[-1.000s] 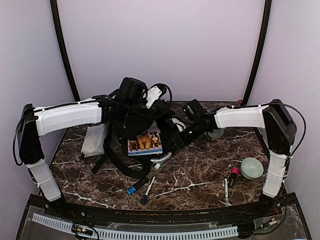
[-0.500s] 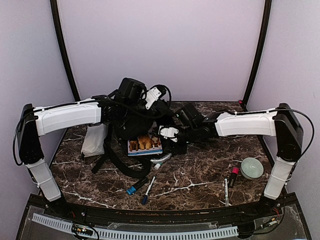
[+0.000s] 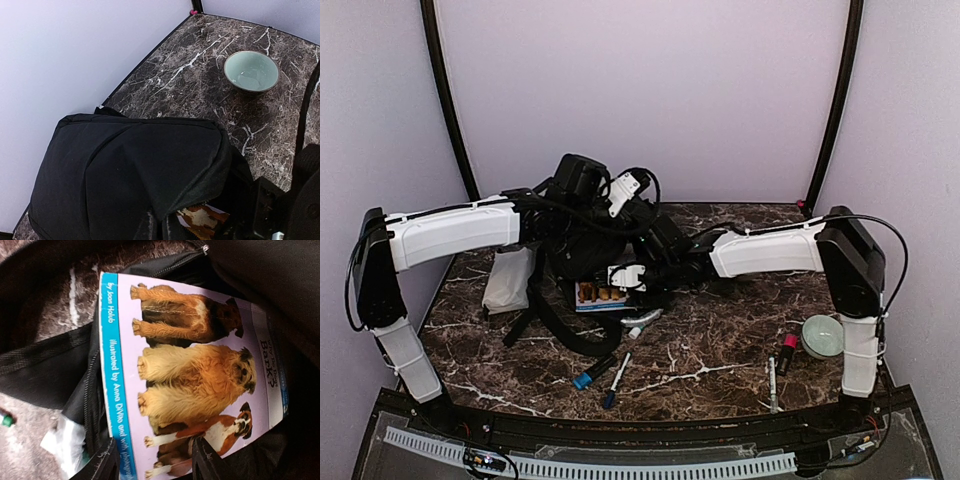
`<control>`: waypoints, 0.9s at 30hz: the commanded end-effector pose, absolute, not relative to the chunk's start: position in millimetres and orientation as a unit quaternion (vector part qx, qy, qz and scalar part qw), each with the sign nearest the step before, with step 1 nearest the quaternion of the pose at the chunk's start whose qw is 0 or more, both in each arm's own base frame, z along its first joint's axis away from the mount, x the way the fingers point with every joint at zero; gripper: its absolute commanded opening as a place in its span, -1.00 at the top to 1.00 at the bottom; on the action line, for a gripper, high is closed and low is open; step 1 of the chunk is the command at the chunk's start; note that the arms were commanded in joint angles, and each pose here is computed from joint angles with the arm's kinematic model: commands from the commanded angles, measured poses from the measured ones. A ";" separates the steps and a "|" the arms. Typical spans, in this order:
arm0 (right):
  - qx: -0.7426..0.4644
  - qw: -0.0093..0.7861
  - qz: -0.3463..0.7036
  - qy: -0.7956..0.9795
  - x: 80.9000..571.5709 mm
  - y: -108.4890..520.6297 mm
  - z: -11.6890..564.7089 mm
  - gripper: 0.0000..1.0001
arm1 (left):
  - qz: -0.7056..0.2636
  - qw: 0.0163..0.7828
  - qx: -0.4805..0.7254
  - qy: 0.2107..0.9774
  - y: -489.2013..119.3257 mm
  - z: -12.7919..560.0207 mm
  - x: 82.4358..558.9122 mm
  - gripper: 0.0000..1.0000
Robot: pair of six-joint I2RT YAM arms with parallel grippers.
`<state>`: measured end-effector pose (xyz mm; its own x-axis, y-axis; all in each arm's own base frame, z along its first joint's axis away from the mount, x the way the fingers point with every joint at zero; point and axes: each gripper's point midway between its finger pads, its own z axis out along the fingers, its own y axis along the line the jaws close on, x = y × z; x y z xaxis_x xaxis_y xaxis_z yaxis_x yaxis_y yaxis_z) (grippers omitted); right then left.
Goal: Pack the student bag
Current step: Adjust the book in the largest pocket of the bag.
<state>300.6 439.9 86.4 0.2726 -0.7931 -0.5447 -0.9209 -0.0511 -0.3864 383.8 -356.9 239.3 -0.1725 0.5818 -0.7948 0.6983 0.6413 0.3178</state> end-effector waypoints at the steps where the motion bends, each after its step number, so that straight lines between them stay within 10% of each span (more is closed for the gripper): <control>1: -0.727 0.364 0.052 0.579 318.1 452.7 79.4 0.01 | -0.108 0.542 0.393 0.735 -358.5 301.7 381.0 1.00; 13: -0.658 0.425 -0.034 0.621 387.0 450.5 93.1 0.19 | -0.112 0.529 0.401 0.740 -360.4 295.1 378.7 1.00; 27: -0.759 0.331 0.098 0.551 293.7 459.3 84.5 -0.19 | -0.112 0.518 0.408 0.744 -361.9 285.2 379.0 1.00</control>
<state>314.6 451.8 74.7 0.3501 -0.8029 -0.4824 -0.8896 -0.1237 -0.4397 380.8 -358.8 240.8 -0.1882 0.5663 -0.8024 0.7300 0.6273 0.2715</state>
